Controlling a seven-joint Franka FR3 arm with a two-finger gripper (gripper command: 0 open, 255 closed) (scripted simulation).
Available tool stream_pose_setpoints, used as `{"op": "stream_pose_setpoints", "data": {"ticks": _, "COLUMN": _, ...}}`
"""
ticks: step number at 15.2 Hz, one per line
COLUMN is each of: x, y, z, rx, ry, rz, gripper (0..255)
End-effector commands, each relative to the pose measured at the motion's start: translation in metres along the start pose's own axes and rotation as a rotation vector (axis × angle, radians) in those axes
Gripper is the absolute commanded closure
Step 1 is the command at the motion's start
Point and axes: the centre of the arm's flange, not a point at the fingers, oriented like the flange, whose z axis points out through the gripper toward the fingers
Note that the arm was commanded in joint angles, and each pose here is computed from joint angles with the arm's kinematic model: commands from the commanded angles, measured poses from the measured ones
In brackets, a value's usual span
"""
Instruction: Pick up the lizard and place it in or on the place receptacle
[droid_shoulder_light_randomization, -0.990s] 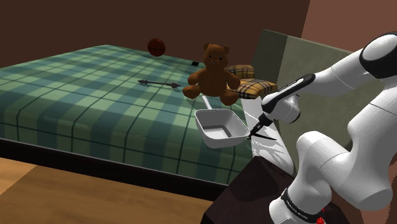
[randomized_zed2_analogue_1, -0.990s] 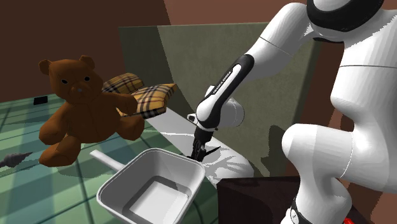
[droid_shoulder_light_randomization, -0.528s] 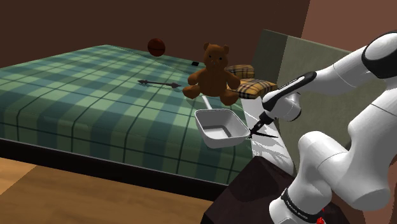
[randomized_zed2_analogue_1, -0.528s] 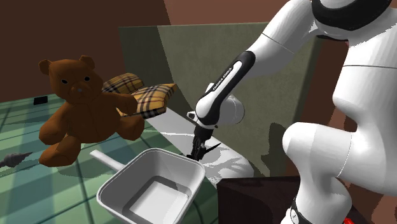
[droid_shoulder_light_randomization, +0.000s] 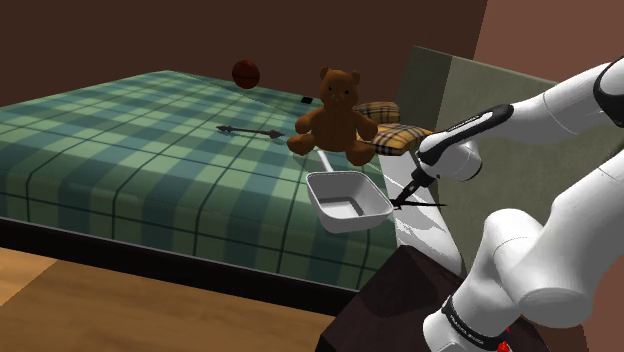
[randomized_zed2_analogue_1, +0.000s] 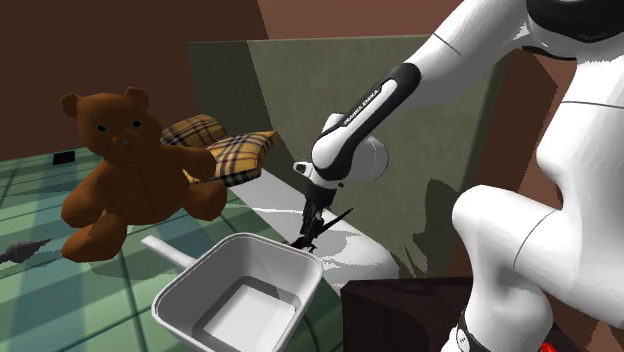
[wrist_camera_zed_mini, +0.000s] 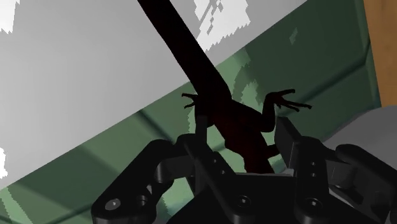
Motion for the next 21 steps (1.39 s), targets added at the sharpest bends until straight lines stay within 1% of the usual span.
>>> {"op": "stream_pose_setpoints", "data": {"ticks": 1, "x": 0.004, "y": -0.001, "z": -0.011, "rx": -0.002, "ry": -0.001, "rz": 0.0, "gripper": 255}}
{"op": "stream_pose_setpoints", "data": {"ticks": 15, "x": 0.026, "y": -0.009, "z": -0.081, "rx": -0.002, "ry": -0.001, "rz": 0.0, "gripper": 255}}
{"op": "stream_pose_setpoints", "data": {"ticks": 16, "x": 0.025, "y": -0.008, "z": -0.076, "rx": -0.002, "ry": 0.0, "rz": 0.0, "gripper": 255}}
{"op": "stream_pose_setpoints", "data": {"ticks": 17, "x": 0.025, "y": -0.008, "z": -0.076, "rx": -0.002, "ry": 0.0, "rz": 0.0, "gripper": 0}}
{"op": "stream_pose_setpoints", "data": {"ticks": 21, "x": -0.002, "y": 0.018, "z": -0.046, "rx": -0.013, "ry": -0.038, "rz": -0.18, "gripper": 0}}
